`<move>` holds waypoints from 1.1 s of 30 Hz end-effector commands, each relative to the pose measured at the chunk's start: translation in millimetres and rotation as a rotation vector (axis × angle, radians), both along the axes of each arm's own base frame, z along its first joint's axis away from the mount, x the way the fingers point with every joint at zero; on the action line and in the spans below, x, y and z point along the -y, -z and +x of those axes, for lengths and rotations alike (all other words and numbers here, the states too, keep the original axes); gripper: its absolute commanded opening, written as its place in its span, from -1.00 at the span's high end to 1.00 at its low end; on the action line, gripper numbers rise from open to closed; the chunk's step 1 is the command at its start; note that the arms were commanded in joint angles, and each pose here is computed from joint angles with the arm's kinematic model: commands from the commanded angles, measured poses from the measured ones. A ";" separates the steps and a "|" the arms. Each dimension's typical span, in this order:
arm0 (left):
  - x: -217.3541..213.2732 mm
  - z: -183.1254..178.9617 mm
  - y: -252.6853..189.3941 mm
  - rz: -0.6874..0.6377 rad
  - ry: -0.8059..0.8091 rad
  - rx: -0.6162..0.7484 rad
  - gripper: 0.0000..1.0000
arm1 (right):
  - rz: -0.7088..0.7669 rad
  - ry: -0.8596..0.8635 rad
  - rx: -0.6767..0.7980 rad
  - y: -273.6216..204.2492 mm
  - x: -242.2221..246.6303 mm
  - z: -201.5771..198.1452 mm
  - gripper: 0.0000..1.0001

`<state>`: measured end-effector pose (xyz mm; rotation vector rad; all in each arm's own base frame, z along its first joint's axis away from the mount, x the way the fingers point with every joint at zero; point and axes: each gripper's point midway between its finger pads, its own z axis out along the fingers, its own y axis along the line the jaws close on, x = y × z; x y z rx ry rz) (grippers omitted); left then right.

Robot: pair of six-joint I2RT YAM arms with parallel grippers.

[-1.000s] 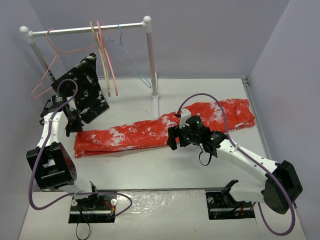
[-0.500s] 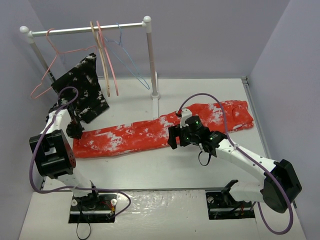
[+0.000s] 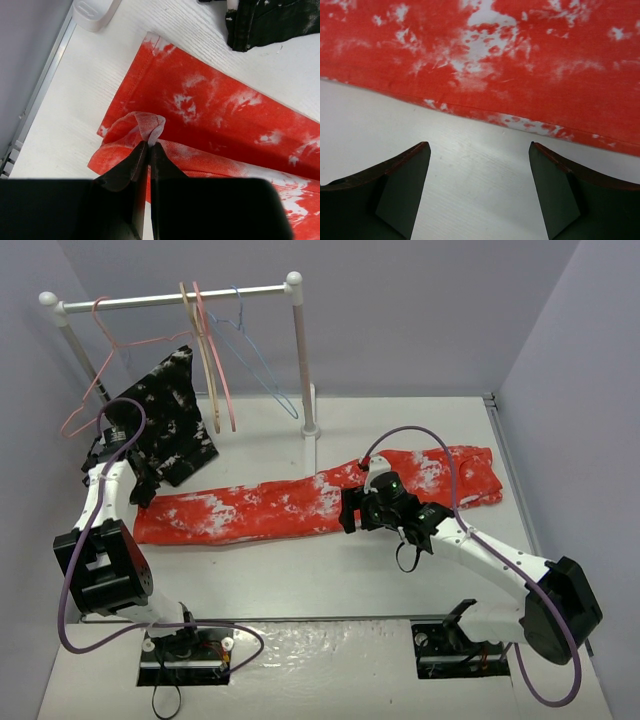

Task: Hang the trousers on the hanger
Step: Fold the trousers

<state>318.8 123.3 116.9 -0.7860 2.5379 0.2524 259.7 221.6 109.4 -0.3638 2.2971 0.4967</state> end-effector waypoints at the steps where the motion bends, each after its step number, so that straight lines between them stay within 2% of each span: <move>1: -20.9 33.5 -28.2 0.067 -0.027 0.117 1.00 | 0.024 0.211 0.078 -17.0 20.8 50.0 -0.50; 5: -22.6 38.5 -28.7 0.067 -0.024 0.118 1.00 | 0.002 0.356 0.074 -9.1 45.4 84.1 -0.43; 13: -28.8 36.9 -28.5 0.098 -0.011 0.087 1.00 | -0.012 0.517 0.107 -19.8 52.5 150.4 -0.40; 21: -28.8 39.4 -26.6 0.085 -0.032 0.084 1.00 | -0.027 0.563 0.130 -17.1 38.4 204.7 -0.40; 33: -28.7 36.6 -16.1 0.077 -0.042 0.063 1.00 | -0.122 0.730 0.068 29.7 48.0 236.4 -0.42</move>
